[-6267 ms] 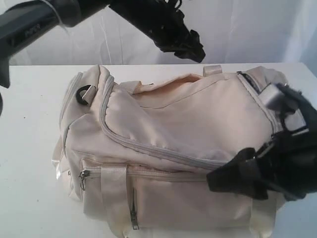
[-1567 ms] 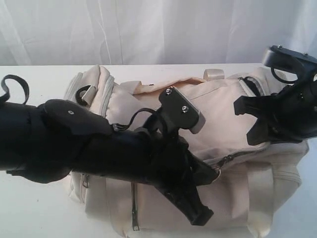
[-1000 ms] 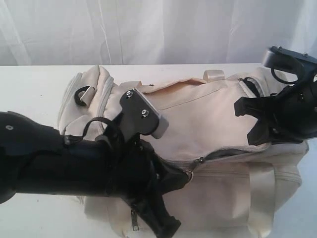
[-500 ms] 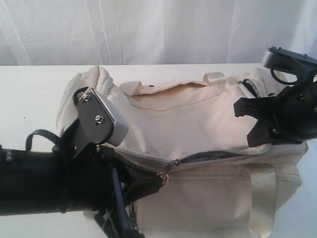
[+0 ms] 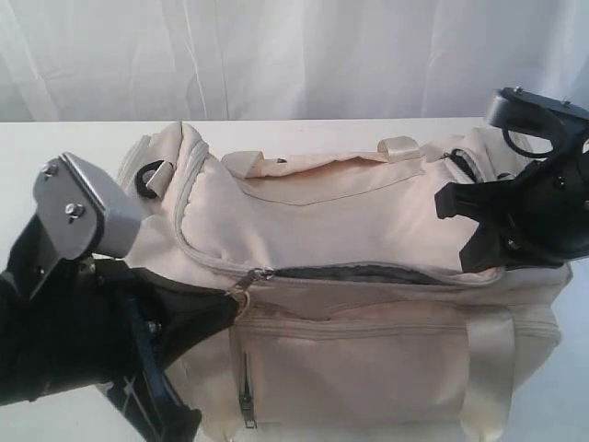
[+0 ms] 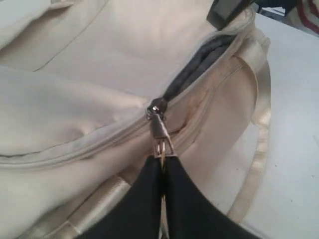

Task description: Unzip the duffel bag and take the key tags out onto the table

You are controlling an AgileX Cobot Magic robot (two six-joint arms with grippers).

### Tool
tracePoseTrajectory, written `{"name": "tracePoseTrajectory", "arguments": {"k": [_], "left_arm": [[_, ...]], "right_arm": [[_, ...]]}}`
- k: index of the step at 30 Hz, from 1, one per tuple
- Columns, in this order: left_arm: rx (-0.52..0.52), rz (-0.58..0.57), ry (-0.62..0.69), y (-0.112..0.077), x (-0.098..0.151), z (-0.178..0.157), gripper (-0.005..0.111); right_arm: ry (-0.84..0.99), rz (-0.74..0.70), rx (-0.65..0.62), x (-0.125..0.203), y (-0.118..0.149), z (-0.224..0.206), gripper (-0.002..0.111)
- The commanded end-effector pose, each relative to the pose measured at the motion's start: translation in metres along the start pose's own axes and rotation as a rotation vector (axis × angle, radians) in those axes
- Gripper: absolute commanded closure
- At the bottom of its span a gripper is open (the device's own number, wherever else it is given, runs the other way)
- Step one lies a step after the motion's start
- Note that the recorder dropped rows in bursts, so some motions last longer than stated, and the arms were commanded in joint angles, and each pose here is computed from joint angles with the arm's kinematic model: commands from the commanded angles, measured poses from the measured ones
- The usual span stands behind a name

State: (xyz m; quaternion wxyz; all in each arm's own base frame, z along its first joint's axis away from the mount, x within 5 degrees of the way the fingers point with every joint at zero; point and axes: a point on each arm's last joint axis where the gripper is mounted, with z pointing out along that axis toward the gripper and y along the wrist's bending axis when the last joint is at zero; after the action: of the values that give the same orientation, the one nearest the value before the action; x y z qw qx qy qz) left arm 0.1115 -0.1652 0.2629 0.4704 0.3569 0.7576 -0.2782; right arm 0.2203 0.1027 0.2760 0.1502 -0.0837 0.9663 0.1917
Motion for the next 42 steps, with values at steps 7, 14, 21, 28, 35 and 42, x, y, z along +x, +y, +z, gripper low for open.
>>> {"name": "tracePoseTrajectory", "arguments": {"k": [7,14,21,28,35,42], "left_arm": [[-0.142,0.021,-0.075,0.013,-0.005,-0.025,0.107],[-0.237,0.006,-0.117,0.021,-0.009,-0.039,0.107],[-0.327,0.026,-0.105,0.029,-0.008,-0.043,0.107],[-0.408,0.035,-0.051,0.037,0.006,-0.043,0.107],[-0.363,0.056,-0.046,0.034,0.008,-0.041,0.107],[-0.23,0.041,-0.112,0.021,-0.006,-0.04,0.107]], "right_arm": [[-0.013,-0.042,0.007,0.0,0.0,-0.003,0.105],[-0.017,-0.042,0.008,-0.001,0.0,-0.003,0.105],[-0.021,-0.059,0.008,-0.001,0.0,-0.003,0.105],[-0.035,-0.096,0.01,-0.003,0.0,-0.002,0.105],[-0.042,-0.129,0.013,-0.004,0.0,-0.001,0.105],[-0.051,-0.166,0.009,-0.004,0.0,-0.001,0.105]]}}
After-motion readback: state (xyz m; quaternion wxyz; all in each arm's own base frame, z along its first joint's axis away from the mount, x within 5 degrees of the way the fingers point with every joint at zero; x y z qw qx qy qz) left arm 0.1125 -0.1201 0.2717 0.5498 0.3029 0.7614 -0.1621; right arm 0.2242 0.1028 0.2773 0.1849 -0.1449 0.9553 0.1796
